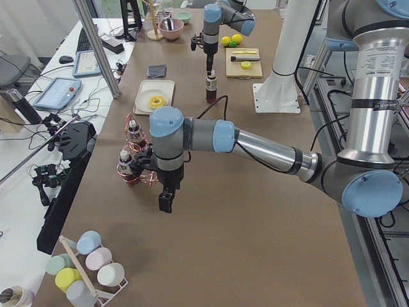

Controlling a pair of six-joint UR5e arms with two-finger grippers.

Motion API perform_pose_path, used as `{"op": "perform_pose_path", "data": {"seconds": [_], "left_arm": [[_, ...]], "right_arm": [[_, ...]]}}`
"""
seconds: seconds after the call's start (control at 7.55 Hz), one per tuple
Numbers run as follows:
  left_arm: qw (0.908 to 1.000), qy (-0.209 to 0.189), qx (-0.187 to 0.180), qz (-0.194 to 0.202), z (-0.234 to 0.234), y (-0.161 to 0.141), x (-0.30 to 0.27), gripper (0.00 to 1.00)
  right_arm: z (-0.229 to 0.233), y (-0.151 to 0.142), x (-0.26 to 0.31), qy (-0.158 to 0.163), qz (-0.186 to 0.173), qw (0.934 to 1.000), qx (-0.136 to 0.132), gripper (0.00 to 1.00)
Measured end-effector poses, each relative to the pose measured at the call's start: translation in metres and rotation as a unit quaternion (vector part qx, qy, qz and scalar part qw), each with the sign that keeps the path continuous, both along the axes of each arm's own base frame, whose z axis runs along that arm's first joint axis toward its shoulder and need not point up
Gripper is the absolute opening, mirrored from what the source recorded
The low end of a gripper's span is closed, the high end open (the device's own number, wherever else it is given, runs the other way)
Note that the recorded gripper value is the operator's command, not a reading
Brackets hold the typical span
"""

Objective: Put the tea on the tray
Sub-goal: 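Close the right gripper on the bottle cap and lift the bottle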

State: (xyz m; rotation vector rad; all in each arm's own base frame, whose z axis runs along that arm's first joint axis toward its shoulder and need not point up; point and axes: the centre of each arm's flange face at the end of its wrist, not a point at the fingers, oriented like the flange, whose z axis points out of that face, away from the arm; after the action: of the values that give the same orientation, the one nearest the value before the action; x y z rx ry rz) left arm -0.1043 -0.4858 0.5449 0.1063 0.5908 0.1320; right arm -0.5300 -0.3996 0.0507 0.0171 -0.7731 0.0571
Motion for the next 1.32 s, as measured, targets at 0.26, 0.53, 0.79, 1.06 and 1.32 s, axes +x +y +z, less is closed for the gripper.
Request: {"op": "perform_pose_path", "data": {"seconds": [0.26, 0.53, 0.79, 1.06, 1.32], "left_arm": [[1.0000, 0.000, -0.001, 0.000, 0.0007, 0.0003, 0.0000, 0.97], [1.0000, 0.000, -0.001, 0.000, 0.0009, 0.0004, 0.0000, 0.97], [1.0000, 0.000, -0.001, 0.000, 0.0007, 0.0003, 0.0000, 0.97], [1.0000, 0.000, 0.000, 0.000, 0.0001, 0.0000, 0.0000, 0.97], [1.0000, 0.000, 0.000, 0.000, -0.0002, -0.0001, 0.0000, 0.97]], "right_arm": [[0.0010, 0.0049, -0.0045, 0.001, -0.002, 1.0000, -0.002, 0.67], [0.0010, 0.0059, -0.0057, 0.002, 0.003, 1.0000, -0.003, 0.40], [0.0018, 0.0055, -0.0059, 0.004, 0.007, 1.0000, -0.003, 0.00], [0.0015, 0.0055, -0.0057, 0.004, 0.007, 1.0000, -0.002, 0.00], [-0.0058, 0.0001, 0.0013, 0.000, 0.013, 0.9999, -0.001, 0.00]]}}
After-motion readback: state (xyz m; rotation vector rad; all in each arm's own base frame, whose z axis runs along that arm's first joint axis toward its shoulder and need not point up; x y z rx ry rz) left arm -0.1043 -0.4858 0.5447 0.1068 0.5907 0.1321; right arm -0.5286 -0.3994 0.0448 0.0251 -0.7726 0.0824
